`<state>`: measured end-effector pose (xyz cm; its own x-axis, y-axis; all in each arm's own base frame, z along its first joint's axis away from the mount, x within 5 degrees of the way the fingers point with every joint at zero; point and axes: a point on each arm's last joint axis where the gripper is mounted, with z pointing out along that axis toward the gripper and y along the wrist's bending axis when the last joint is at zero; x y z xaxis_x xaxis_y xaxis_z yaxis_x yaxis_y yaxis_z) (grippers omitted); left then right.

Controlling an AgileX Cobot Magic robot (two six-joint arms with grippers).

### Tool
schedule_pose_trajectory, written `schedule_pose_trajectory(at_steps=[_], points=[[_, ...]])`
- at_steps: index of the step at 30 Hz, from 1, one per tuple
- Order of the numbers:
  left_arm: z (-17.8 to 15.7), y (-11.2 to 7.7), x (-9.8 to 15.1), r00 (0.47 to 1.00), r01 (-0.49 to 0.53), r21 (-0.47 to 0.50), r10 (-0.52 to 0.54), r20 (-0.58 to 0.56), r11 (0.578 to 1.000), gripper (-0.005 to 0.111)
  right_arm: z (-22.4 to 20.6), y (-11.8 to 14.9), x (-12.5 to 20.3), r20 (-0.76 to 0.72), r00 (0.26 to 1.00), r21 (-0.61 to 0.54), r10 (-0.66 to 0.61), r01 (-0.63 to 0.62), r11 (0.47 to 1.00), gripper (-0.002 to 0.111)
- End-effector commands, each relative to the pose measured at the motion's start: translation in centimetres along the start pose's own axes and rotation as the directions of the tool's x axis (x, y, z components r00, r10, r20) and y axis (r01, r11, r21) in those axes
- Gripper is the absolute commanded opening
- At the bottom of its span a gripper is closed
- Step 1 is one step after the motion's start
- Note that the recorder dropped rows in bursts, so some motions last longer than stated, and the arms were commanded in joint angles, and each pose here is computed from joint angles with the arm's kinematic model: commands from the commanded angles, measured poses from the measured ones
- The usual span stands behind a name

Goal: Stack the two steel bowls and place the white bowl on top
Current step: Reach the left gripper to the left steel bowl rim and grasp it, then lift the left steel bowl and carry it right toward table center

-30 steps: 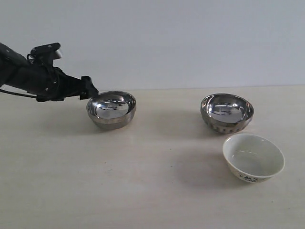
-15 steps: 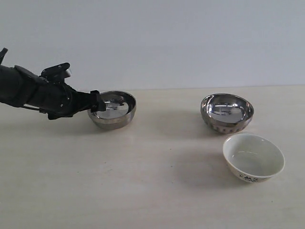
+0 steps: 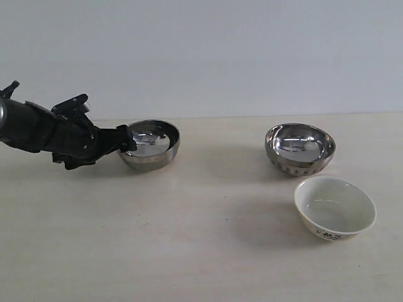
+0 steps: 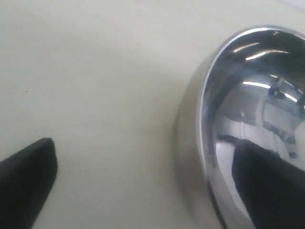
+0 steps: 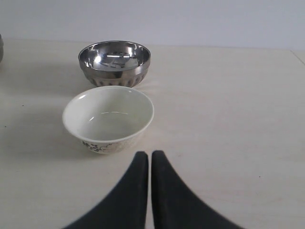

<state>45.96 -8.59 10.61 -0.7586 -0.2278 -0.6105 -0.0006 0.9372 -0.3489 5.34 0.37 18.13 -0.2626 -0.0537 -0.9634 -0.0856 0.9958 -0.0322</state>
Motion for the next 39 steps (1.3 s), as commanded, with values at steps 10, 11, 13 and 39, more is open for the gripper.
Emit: schedule_pose_trajectory(at_steps=[10,11,13,39], points=[[-0.1,-1.0,-0.1,0.991,0.136,0.065,-0.135,-0.011,0.989,0.004,0.0,0.0,-0.1,0.014,1.000,0.001,-0.005,0.005,1.000,0.000],[-0.1,-1.0,-0.1,0.991,0.136,0.065,-0.135,-0.011,0.989,0.004,0.0,0.0,-0.1,0.014,1.000,0.001,-0.005,0.005,1.000,0.000],[-0.1,-1.0,-0.1,0.990,0.140,0.071,-0.140,-0.016,0.988,0.004,0.0,0.0,-0.1,0.014,1.000,0.001,-0.005,0.005,1.000,0.000],[-5.3,-11.2,5.4,0.961,-0.147,0.369,0.221,-0.166,0.918,0.004,0.0,0.0,-0.1,0.014,1.000,0.001,-0.005,0.005,1.000,0.000]])
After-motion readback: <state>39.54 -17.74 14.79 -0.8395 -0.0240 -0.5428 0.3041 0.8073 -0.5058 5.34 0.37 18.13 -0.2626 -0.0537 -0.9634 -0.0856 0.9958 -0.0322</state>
